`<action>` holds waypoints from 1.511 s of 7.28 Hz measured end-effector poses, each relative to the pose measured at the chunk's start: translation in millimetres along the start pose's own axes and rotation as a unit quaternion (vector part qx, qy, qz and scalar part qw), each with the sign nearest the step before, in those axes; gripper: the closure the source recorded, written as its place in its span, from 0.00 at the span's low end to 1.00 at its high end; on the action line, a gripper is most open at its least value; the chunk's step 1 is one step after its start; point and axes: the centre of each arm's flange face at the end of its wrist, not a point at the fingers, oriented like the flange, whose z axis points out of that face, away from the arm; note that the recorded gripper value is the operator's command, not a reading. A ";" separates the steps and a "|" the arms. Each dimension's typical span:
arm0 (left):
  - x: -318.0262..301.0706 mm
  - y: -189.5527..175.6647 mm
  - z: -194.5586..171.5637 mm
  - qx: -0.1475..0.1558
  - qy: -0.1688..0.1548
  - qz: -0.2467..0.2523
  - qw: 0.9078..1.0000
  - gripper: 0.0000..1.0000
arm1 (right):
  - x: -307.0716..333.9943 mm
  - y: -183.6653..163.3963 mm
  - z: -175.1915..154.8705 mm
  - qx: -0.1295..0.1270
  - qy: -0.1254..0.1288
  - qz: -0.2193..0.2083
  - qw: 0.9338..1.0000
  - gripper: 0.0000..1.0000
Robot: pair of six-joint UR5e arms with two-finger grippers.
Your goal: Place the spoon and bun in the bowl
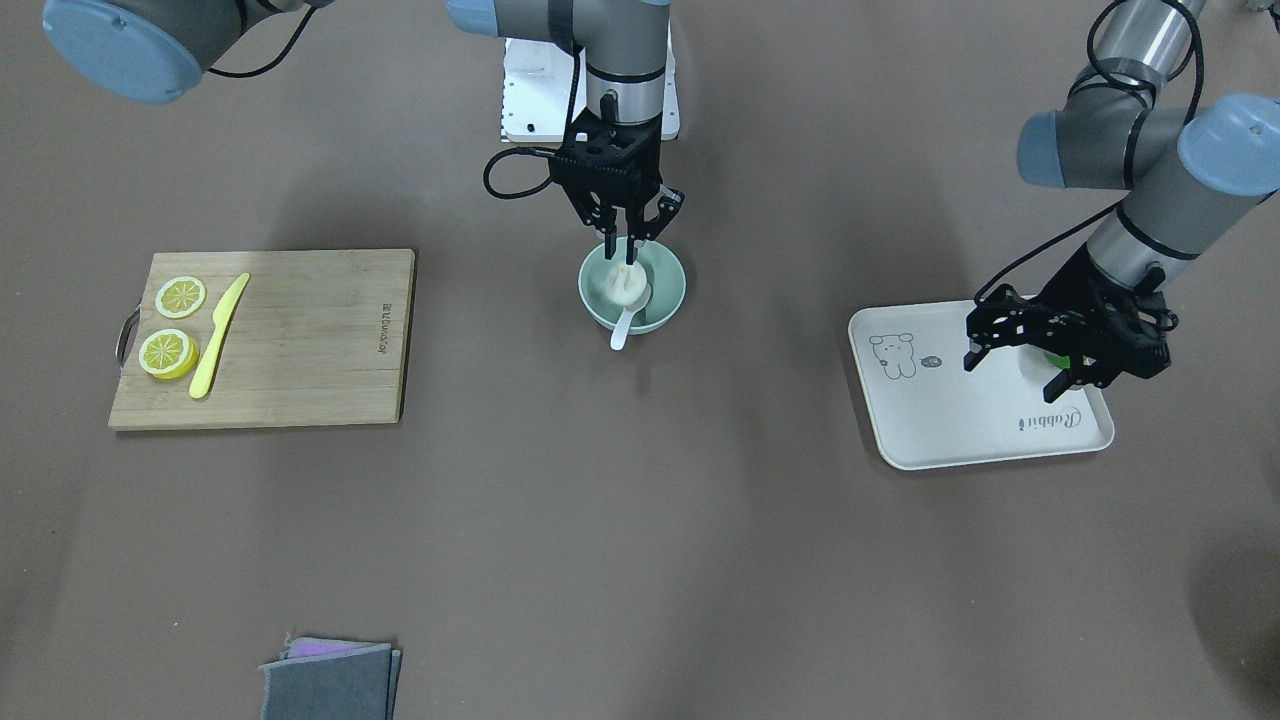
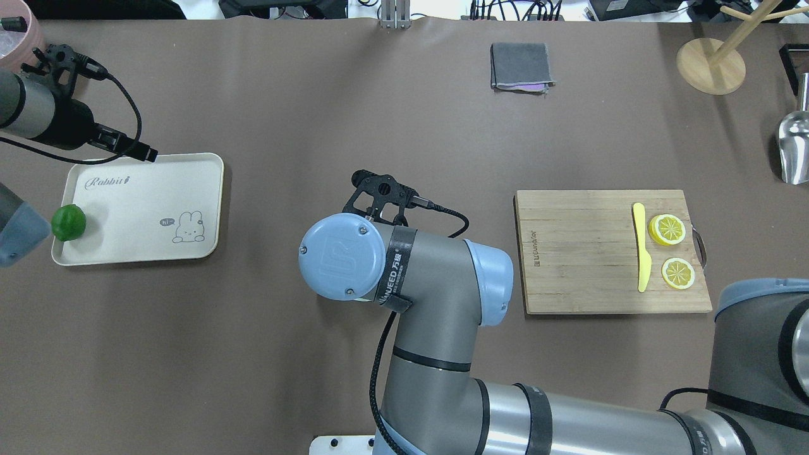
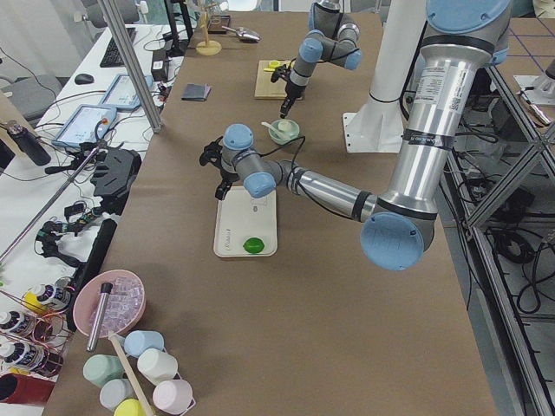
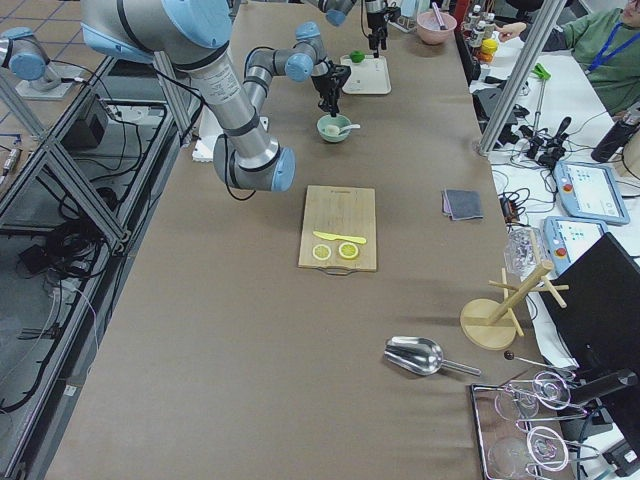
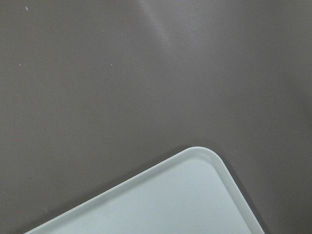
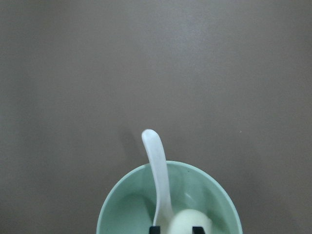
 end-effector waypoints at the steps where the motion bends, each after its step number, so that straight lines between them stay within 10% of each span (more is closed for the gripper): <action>1: 0.2 0.0 0.4 0.000 0.000 0.000 1.000 0.02 | -2.3 -0.4 -4.3 0.007 -0.006 -0.002 1.000 0.00; 3: 0.2 0.4 1.1 -0.001 0.000 0.000 1.000 0.02 | -1.9 -28.8 -22.3 0.004 -0.020 -0.014 1.000 0.00; 6: -17.9 5.5 -8.4 -0.018 0.003 -0.010 1.000 0.02 | 75.1 -159.1 -38.2 -0.052 -0.016 -0.085 0.995 0.00; 11: -202.3 31.5 -146.2 -0.085 -0.032 0.020 0.996 0.02 | 391.7 -359.6 -68.4 -0.102 0.024 -0.262 0.959 0.00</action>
